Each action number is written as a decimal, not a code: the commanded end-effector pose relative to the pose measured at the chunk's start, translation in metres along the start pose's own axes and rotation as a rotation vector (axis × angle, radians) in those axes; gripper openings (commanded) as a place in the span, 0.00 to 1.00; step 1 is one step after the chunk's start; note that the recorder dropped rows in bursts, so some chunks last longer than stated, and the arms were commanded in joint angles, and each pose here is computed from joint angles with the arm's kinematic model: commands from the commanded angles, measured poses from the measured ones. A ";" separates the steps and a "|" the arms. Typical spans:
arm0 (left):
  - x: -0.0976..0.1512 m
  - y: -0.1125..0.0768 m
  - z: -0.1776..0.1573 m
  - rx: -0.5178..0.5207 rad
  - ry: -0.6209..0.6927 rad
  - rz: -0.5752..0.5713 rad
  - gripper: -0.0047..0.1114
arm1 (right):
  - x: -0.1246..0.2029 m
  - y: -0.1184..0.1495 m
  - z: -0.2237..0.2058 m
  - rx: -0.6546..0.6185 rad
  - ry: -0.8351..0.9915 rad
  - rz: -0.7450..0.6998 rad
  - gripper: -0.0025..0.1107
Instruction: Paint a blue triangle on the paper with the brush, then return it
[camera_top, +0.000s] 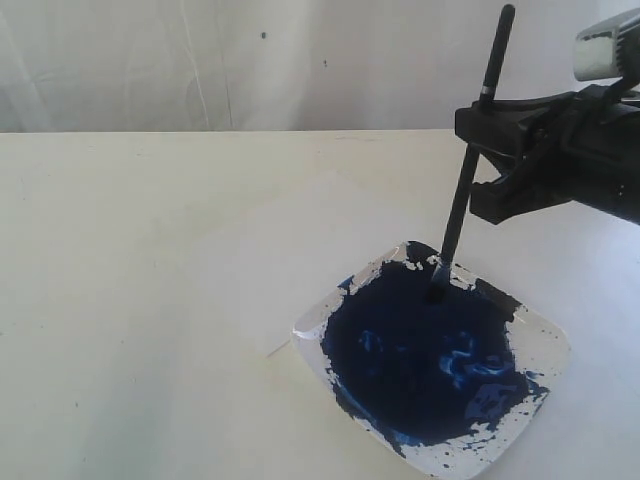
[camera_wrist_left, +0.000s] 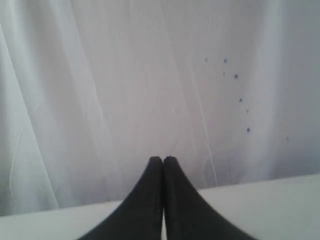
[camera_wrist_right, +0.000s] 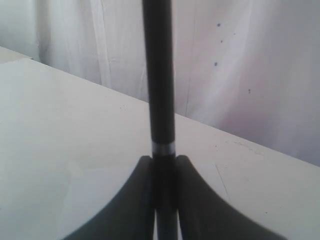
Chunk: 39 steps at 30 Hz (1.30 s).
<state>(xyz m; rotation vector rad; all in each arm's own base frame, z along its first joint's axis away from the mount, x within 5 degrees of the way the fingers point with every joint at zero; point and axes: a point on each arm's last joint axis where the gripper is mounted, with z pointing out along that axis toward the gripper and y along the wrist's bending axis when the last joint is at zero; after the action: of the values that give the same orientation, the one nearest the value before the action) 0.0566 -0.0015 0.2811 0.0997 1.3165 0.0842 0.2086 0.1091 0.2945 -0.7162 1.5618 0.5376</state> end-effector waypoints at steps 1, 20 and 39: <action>-0.019 0.002 0.042 0.035 0.183 0.043 0.04 | -0.005 0.001 -0.001 -0.004 -0.023 -0.007 0.02; 0.079 -0.117 0.237 1.099 0.941 -0.085 0.04 | -0.005 0.001 -0.001 -0.009 -0.024 0.090 0.02; 0.189 -0.136 0.283 1.011 0.992 -0.072 0.04 | -0.005 0.001 -0.001 -0.005 -0.021 0.090 0.02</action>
<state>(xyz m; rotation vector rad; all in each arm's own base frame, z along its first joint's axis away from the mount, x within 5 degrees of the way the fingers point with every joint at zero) 0.3738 -0.1195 0.1559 0.9792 2.2737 -0.6715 0.2085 0.1092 0.2947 -0.6494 1.5977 0.6056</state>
